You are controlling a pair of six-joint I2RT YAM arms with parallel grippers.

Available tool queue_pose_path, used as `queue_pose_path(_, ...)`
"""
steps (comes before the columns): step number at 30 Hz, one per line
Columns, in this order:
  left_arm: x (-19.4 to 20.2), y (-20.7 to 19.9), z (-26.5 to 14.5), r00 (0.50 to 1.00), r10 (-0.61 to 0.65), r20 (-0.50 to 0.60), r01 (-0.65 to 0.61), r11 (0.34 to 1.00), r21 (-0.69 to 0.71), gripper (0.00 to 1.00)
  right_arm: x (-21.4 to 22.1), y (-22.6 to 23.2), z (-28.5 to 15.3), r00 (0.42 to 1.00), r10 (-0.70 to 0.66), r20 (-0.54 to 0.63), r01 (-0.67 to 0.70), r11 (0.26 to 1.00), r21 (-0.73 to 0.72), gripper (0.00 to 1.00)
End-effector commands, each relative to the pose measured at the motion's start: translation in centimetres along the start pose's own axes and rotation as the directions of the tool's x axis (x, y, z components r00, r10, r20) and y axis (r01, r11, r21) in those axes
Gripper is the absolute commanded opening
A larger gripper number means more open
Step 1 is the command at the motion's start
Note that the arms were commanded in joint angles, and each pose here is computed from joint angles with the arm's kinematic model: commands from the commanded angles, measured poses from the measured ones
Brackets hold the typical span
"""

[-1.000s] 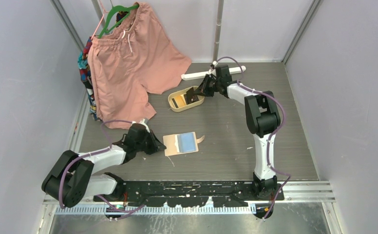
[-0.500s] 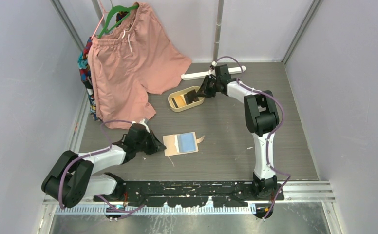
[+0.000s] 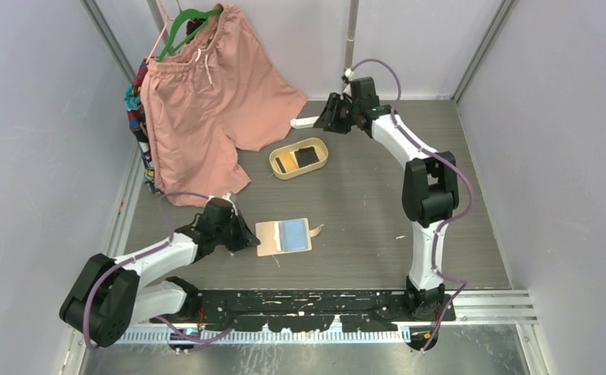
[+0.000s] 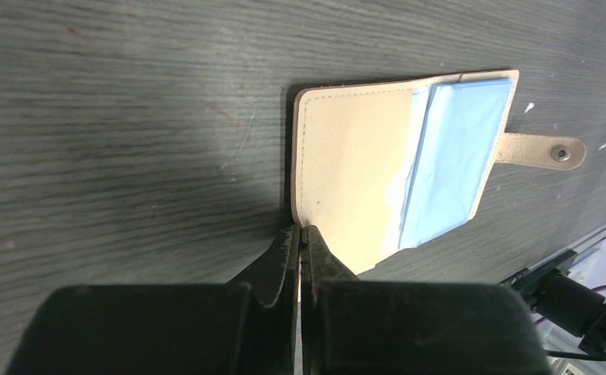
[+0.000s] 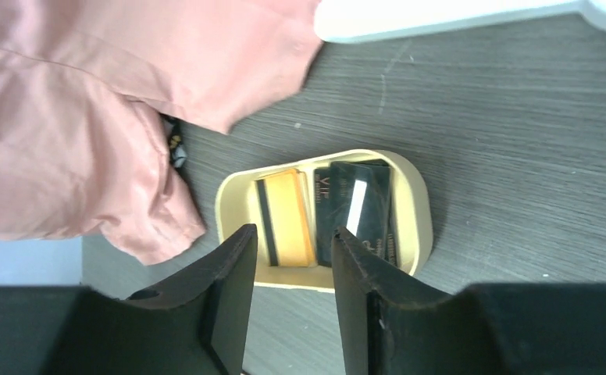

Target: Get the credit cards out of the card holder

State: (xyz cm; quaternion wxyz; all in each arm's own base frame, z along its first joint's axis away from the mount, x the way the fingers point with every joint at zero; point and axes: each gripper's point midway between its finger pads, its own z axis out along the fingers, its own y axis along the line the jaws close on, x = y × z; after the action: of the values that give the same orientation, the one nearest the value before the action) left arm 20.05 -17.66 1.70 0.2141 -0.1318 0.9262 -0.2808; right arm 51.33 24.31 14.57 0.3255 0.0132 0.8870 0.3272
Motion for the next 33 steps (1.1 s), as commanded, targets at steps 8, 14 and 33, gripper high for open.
queue_pose_path(8,-0.3,0.7,-3.1,0.989,0.128,-0.068,-0.136,0.983,-0.121,0.00,1.1,7.1,-9.7,0.997,0.023,0.072,-0.013,0.989,-0.148,0.52)
queue_pose_path(14,-1.6,-0.3,-4.6,0.984,0.171,-0.044,-0.176,0.976,-0.132,0.00,13.8,3.7,-10.6,0.991,-0.015,-0.135,0.024,0.998,0.064,0.53)
queue_pose_path(33,-2.3,-0.8,-5.6,0.985,0.170,-0.012,-0.170,0.976,-0.136,0.00,27.3,4.2,-11.5,0.934,0.071,-0.350,-0.021,0.989,0.145,0.48)
